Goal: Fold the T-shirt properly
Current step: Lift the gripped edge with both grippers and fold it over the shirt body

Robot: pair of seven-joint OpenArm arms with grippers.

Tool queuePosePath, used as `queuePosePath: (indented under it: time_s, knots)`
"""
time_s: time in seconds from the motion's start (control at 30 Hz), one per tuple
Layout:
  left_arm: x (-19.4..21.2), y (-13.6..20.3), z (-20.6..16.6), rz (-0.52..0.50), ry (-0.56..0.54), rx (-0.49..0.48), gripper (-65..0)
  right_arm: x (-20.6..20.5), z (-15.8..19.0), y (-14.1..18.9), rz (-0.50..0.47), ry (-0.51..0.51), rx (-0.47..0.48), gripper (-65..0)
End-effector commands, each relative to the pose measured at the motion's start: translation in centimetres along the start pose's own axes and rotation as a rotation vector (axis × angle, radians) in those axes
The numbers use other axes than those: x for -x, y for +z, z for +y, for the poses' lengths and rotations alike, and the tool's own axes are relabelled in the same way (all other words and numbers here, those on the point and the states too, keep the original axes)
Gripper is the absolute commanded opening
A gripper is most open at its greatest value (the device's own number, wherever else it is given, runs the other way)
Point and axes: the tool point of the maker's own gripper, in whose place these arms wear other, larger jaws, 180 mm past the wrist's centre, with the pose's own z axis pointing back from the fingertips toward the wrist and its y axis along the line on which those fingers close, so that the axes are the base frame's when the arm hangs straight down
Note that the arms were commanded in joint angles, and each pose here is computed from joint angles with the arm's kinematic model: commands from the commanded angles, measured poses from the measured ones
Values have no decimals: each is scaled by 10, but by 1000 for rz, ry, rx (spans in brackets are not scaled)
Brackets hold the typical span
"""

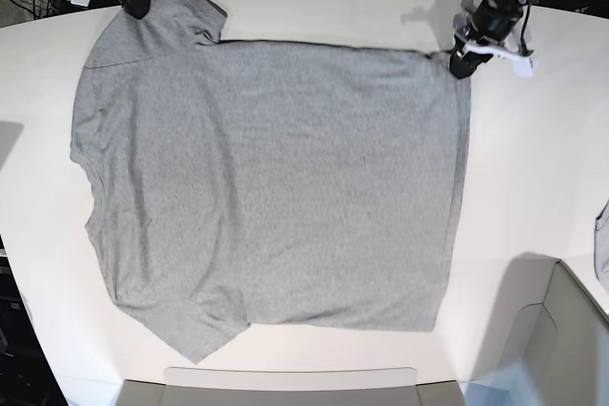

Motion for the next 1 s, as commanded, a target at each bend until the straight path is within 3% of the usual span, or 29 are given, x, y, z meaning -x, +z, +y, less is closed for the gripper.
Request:
queuePosePath:
  time_s: [0.0, 0.13, 0.33, 0.77, 0.97]
  knots:
    - [3, 9, 11, 23, -14, -49, -650, -12, 13, 4, -41, -19, -51, -650]
    - [-9, 28, 21, -20, -21, -80, -650, -34, 32, 18, -132, -76, -138, -650]
    - [-14, 53, 20, -40, -56, -92, -650, -55, 25, 32, -200, -67, -125, -650]
    - [-37, 50, -3, -96, -77, -41, -650, -81, 39, 25, -236, -17, -178, -650]
    - [-54, 42, -4, -135, -39, -80, -650, -86, 55, -1, -148, 43, -238, -650]
